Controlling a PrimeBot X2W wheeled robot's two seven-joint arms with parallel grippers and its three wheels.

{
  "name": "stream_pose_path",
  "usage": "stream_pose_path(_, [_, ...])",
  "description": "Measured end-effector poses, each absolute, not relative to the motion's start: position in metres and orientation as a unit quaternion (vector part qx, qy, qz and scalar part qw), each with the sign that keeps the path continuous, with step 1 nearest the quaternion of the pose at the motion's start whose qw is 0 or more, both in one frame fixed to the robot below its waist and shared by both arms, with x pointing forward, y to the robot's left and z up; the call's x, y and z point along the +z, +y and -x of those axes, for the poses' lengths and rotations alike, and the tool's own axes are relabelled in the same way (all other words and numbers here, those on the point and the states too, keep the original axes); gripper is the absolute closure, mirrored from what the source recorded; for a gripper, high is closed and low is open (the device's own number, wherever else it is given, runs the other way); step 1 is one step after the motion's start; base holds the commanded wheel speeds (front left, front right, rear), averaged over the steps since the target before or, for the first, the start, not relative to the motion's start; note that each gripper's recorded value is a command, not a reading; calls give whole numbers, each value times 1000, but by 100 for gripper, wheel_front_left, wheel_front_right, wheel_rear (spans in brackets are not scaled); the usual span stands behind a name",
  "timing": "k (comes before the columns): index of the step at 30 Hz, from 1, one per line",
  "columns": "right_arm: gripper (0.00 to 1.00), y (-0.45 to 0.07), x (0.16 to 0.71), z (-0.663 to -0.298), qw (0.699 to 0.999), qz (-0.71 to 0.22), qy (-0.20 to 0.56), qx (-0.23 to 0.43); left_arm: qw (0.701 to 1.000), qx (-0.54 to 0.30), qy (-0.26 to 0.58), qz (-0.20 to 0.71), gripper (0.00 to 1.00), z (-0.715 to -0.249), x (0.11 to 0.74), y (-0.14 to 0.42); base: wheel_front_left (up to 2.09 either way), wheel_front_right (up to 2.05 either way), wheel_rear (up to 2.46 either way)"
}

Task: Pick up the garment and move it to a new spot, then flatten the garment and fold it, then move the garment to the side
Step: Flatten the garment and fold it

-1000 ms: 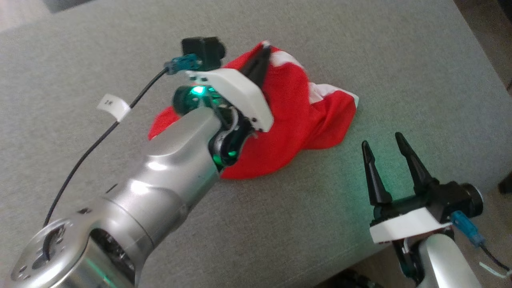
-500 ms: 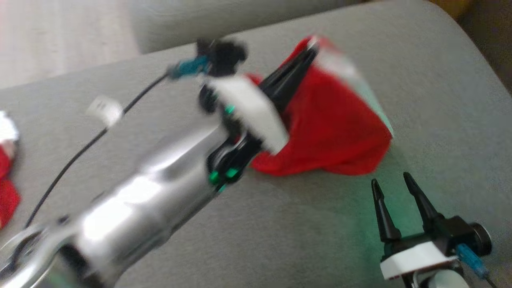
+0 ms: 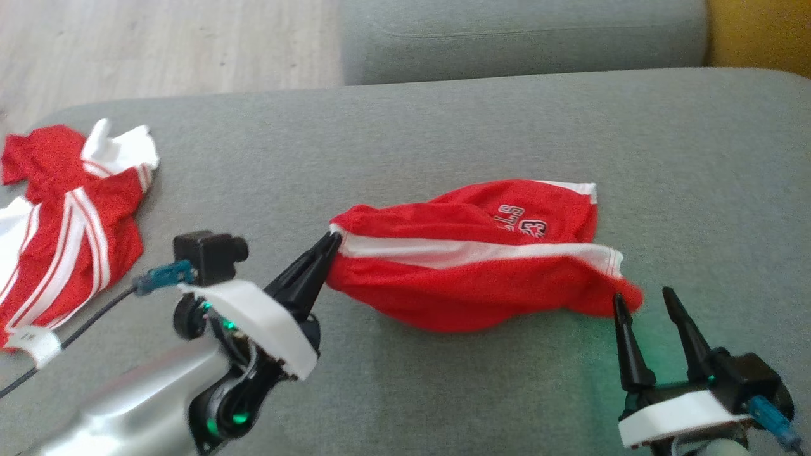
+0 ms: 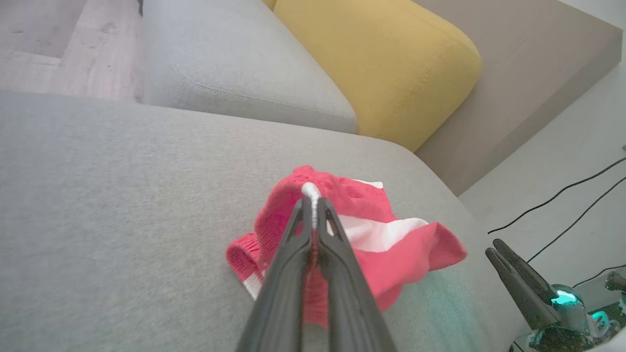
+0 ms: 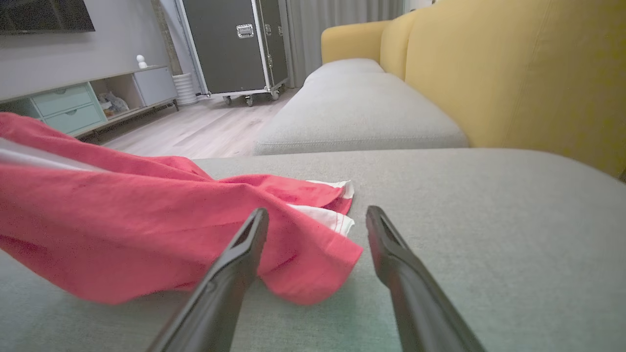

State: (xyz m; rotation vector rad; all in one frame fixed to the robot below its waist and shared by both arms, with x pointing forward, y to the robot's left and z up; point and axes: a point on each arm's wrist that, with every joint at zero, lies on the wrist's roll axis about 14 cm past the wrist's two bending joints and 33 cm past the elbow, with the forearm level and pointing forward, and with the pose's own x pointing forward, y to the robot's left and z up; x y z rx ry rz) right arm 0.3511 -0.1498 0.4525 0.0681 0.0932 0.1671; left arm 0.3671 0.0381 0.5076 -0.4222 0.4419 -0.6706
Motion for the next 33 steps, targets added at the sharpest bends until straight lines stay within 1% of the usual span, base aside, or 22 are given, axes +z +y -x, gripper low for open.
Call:
stream_pose_path(3, [0,-143,441,-352,991,-76,66,85,904,-302,218,210,100,-361,503,55,0,0,0])
stream_pose_path(6, [0,-134,427,-351,985,-108,94,102,910,-280,223,208,100,-359,497,70,0,0,0])
stream_pose_path(11, [0,-138,418,-368,979,-98,116,136,919,-251,224,207,100,-361,490,91,0,0,0])
stream_pose_path(14, [0,-126,411,-373,971,-100,136,171,920,-243,225,209,100,-360,488,96,0,0,0])
stream_pose_path(18, [0,-110,400,-364,960,-101,162,206,925,-227,222,211,100,-362,486,103,0,0,0])
stream_pose_path(22, [0,-105,403,-361,956,-97,160,224,925,-224,221,215,100,-362,485,103,0,0,0])
stream_pose_path(25, [0,-89,404,-344,948,-107,164,250,925,-224,215,218,100,-363,486,103,0,0,0])
stream_pose_path(29, [0,-90,389,-324,942,-91,193,259,927,-222,212,216,100,-364,487,104,0,0,0])
stream_pose_path(33, [0,-93,388,-324,943,-82,193,259,927,-223,210,216,100,-364,487,103,0,0,0])
